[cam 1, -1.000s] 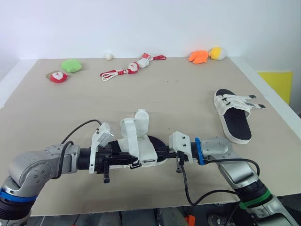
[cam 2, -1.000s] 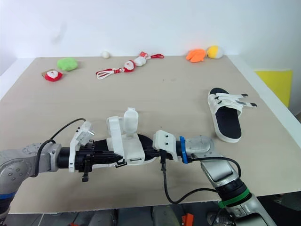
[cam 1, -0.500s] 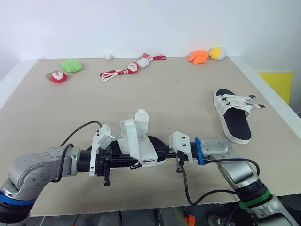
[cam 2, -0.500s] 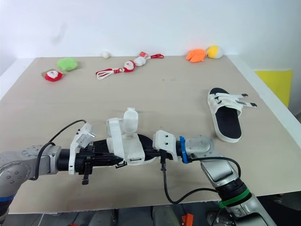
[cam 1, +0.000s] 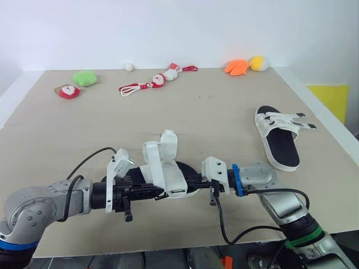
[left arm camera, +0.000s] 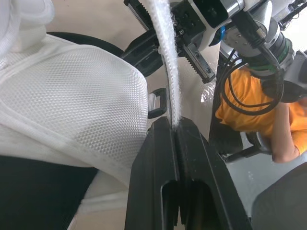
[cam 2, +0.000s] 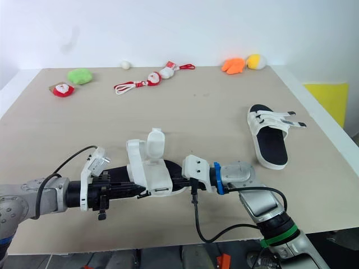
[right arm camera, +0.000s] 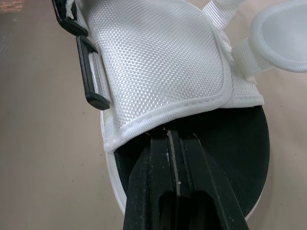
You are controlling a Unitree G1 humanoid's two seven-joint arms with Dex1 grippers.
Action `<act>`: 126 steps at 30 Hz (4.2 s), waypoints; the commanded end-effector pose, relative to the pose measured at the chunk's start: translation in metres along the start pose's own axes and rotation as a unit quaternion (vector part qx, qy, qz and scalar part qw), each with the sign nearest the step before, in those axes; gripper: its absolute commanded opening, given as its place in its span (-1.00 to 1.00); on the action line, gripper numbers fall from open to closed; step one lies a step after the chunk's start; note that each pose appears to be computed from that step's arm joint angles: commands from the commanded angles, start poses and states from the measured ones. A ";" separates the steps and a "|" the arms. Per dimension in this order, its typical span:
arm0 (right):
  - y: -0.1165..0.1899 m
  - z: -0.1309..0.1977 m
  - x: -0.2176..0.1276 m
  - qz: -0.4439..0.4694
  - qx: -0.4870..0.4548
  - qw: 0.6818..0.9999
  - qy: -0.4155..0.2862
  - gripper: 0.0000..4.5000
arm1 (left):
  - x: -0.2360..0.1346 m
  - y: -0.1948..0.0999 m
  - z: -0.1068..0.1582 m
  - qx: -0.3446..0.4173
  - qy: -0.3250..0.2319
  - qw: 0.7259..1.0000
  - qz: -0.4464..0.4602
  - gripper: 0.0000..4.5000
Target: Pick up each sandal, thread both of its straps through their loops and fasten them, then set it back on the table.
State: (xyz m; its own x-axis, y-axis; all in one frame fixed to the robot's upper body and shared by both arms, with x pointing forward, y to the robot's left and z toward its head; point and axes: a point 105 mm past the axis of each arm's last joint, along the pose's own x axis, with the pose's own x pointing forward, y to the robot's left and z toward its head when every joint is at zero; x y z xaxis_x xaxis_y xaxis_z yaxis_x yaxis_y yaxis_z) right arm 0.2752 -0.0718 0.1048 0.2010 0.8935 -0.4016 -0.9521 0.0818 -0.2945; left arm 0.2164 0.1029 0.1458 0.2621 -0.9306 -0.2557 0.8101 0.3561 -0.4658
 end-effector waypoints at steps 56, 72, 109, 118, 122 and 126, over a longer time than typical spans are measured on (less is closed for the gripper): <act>0.009 -0.015 0.007 0.011 0.028 0.999 0.024 -1.00 | 0.001 -0.005 -0.031 0.028 0.052 0.998 0.016 -0.99; 0.007 -0.014 0.009 0.011 0.026 0.999 0.023 -1.00 | -0.007 0.006 0.010 0.037 -0.028 0.999 0.029 0.96; 0.007 -0.014 0.009 0.014 0.024 0.999 0.022 -1.00 | -0.002 -0.006 -0.012 0.064 0.038 0.997 0.003 -0.62; 0.010 -0.014 0.009 0.019 0.026 0.999 0.022 -1.00 | -0.046 -0.024 0.009 0.032 -0.021 0.999 0.005 0.97; 0.010 -0.015 0.009 0.024 0.026 0.999 0.023 -1.00 | -0.061 -0.023 -0.013 0.032 0.034 0.998 0.038 0.97; 0.010 -0.015 0.010 0.030 0.024 0.999 0.023 -1.00 | -0.054 -0.022 -0.031 0.058 0.066 0.995 0.052 0.97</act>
State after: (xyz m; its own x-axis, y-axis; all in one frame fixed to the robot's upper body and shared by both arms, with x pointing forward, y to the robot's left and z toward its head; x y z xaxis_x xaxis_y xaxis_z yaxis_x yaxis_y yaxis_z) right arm 0.2726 -0.0653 0.1035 0.1660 0.9032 -0.3959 -0.9590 0.0543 -0.2783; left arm 0.1684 0.1557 0.1413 0.2742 -0.8676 -0.4148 0.7956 0.4470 -0.4090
